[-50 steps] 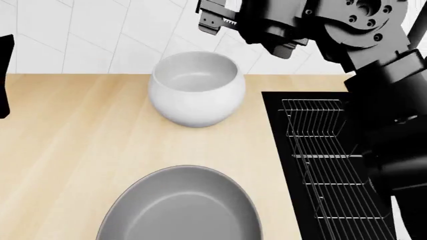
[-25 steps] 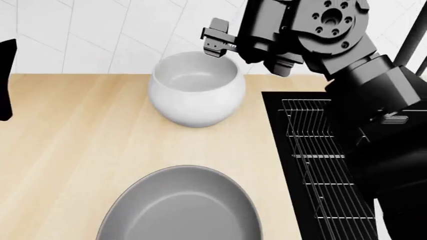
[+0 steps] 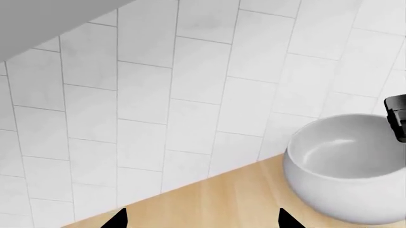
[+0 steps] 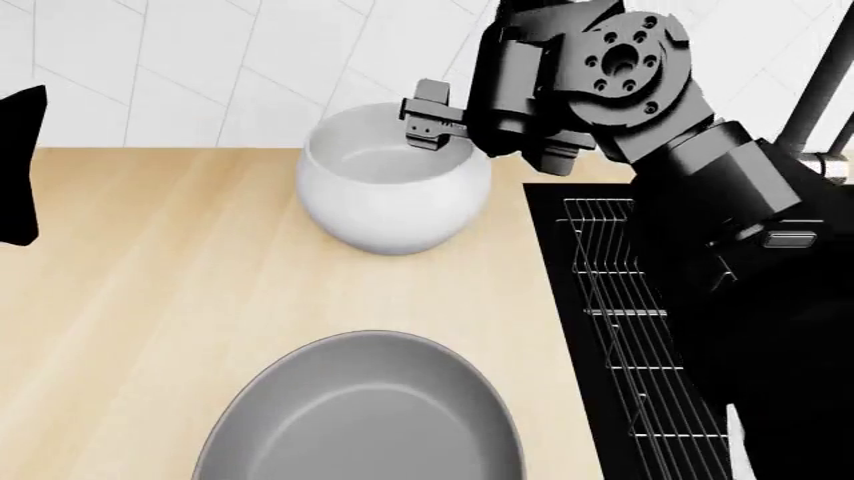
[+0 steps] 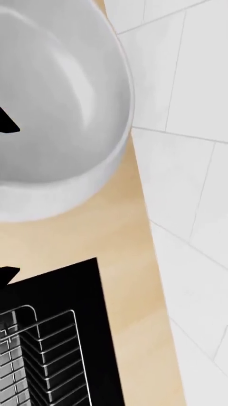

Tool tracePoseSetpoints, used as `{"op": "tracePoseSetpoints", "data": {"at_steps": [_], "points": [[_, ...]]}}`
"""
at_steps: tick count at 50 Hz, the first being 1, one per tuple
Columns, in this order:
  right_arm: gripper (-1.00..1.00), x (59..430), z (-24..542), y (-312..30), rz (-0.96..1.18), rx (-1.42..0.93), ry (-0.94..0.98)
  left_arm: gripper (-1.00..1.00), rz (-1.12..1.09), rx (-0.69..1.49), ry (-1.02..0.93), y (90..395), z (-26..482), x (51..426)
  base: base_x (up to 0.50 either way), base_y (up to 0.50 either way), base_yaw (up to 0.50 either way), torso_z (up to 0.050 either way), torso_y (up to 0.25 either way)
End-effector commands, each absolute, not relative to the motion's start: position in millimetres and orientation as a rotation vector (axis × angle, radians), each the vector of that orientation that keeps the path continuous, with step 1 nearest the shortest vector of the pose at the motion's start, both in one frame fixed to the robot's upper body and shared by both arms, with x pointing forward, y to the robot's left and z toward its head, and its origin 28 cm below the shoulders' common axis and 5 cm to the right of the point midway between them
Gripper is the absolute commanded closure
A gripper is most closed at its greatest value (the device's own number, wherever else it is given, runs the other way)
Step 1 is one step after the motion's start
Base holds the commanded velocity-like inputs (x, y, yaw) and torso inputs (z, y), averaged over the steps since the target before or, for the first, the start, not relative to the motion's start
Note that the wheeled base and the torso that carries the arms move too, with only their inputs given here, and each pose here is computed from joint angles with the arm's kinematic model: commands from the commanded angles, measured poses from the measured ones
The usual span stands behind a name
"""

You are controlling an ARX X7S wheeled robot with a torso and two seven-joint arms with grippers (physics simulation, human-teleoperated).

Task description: Stack the bowls in the sink.

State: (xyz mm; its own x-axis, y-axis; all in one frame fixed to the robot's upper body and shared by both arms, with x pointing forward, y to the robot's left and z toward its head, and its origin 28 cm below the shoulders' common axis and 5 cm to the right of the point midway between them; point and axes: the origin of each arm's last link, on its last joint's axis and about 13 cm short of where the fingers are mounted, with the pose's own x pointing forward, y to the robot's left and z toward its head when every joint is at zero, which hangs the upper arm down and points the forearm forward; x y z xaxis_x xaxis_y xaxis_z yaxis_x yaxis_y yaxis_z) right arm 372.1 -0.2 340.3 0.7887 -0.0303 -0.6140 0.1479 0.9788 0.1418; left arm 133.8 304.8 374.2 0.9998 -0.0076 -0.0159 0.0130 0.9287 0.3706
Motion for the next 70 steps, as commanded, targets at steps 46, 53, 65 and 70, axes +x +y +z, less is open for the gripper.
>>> {"op": "tracePoseSetpoints", "data": {"at_steps": [46,53,65,70], "points": [[1.0,387.3,291.9,5.5,-0.094,0.135,0.717,-1.0,-0.013,0.374,0.025,305.6,367.8,137.7,0.0,0.0,0.0,0.0,0.0],[1.0,386.8,297.3,4.3,-0.098,0.121,0.709,-1.0,-0.014,0.373,0.024,305.7,367.8,138.8,0.0,0.0,0.0,0.0,0.0],[1.0,374.9,329.7,-10.8,-0.155,0.135,0.6,-1.0,-0.012,0.368,0.022,306.5,367.6,137.8,0.0,0.0,0.0,0.0,0.0],[1.0,363.0,350.4,-19.0,-0.18,0.159,0.534,-1.0,-0.014,0.366,0.02,306.2,366.6,136.1,0.0,0.0,0.0,0.0,0.0]]}}
